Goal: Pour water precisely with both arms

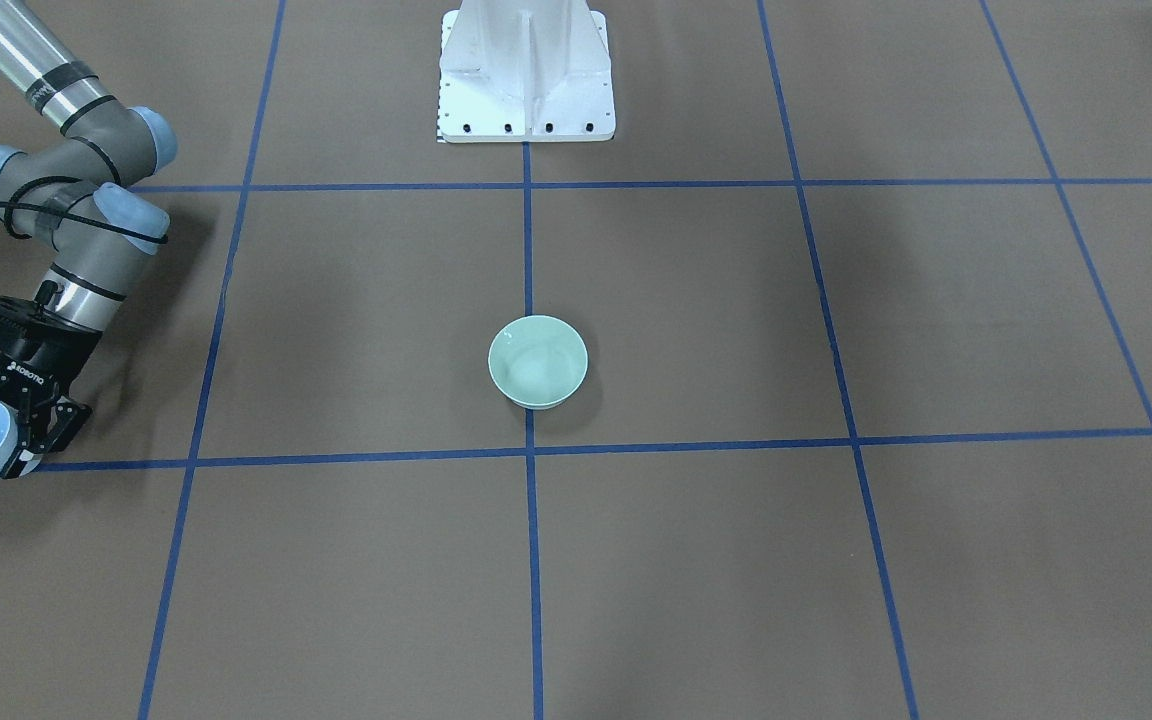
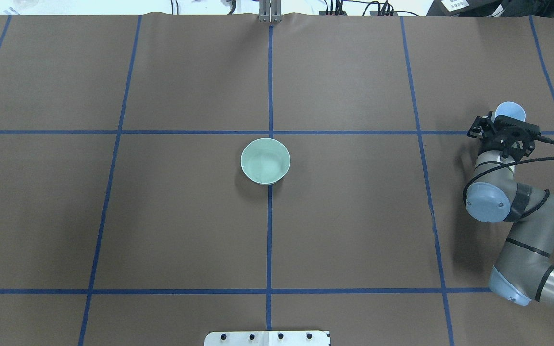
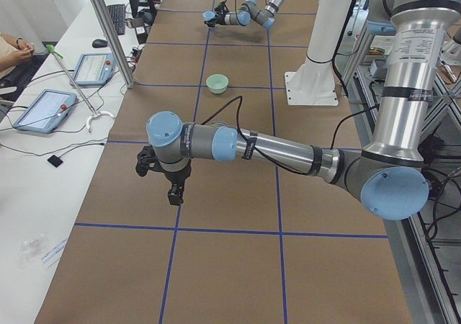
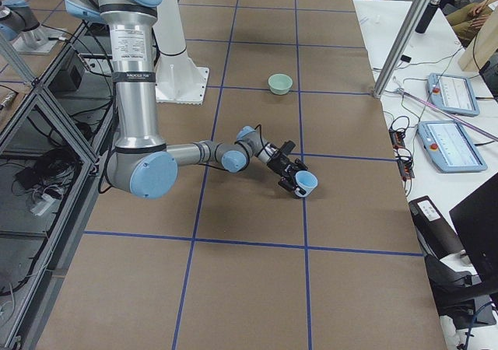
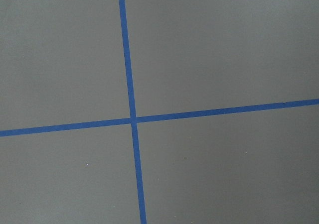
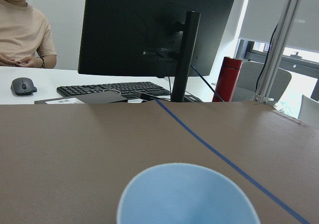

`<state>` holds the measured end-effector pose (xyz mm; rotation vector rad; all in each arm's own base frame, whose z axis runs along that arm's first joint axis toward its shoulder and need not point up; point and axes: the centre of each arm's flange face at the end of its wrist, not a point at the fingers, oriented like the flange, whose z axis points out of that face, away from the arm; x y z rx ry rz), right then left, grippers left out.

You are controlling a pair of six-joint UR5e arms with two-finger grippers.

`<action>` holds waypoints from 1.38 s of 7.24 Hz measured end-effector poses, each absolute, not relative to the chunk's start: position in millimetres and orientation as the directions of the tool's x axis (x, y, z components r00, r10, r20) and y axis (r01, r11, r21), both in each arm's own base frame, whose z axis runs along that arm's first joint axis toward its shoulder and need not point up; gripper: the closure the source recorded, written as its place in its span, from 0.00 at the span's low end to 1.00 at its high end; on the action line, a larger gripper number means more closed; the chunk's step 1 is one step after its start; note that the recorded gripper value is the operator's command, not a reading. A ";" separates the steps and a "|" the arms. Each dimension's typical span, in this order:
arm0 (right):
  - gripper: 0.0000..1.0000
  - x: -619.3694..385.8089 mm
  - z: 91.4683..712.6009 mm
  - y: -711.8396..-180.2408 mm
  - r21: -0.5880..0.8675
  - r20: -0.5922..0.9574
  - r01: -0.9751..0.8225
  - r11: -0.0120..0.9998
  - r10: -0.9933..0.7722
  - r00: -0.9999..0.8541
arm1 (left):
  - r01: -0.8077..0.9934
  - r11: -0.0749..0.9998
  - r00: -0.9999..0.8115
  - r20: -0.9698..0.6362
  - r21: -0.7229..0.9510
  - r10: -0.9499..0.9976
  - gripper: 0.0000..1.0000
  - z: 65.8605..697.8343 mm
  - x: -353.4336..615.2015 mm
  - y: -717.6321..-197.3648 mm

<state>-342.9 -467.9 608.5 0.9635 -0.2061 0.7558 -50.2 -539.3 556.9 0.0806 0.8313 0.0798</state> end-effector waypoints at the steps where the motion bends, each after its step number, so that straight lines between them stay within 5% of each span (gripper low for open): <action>1: 0.42 -349.0 608.2 -462.9 0.663 0.490 -0.671 0.332 0.485 0.724 | -0.035 0.994 0.671 -0.735 0.100 0.098 0.00 555.9 -50.0 -540.0; 2: 0.01 -354.6 606.9 -458.3 0.660 0.503 -0.677 0.324 0.479 0.719 | -0.034 0.994 0.671 -0.735 0.099 0.096 0.00 555.2 -49.7 -540.6; 10: 0.00 -347.5 571.6 -429.0 0.626 0.596 -0.732 0.269 0.441 0.671 | -0.024 0.995 0.672 -0.736 0.093 0.085 0.00 551.0 -48.2 -544.1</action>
